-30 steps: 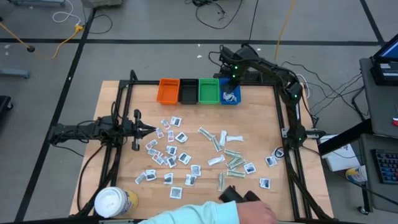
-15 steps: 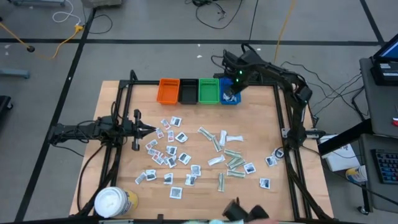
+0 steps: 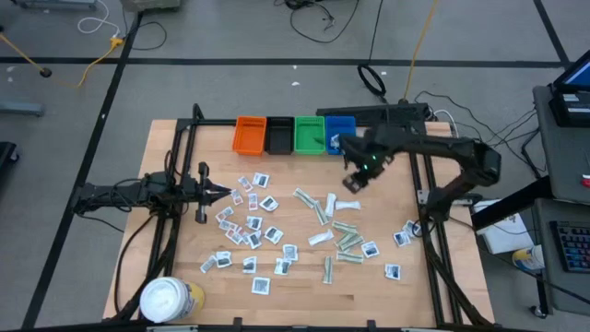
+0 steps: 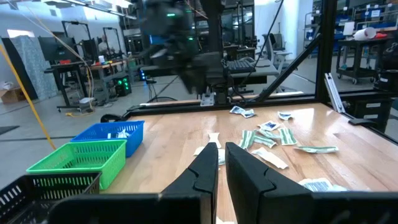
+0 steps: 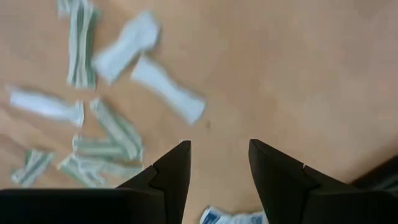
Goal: Pick & Place First Aid Supplies
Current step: Put the blue packet into the blue bin
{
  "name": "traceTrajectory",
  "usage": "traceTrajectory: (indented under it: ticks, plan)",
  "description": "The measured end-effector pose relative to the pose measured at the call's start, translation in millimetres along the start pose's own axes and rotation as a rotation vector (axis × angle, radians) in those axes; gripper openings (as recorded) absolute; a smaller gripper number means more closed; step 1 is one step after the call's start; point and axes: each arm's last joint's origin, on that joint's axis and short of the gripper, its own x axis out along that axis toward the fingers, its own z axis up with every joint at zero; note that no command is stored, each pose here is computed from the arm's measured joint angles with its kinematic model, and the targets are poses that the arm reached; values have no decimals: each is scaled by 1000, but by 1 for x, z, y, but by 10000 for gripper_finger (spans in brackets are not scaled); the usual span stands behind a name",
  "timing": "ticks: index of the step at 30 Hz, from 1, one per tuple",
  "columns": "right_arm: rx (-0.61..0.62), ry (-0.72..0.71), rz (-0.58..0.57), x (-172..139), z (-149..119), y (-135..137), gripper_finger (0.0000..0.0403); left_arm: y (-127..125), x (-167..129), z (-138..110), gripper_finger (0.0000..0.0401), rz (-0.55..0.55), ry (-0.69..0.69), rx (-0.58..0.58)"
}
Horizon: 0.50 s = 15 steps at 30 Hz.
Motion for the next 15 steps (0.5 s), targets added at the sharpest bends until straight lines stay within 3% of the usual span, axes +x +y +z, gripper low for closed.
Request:
traceTrajectory:
  ticks: [7, 15]
  plan:
    - [26, 20, -17, 9, -56, 20, 155, 0, 0, 0, 37, 0, 0, 0]
    - [36, 32, -30, 14, -93, 42, 155, 0, 0, 0, 37, 0, 0, 0]
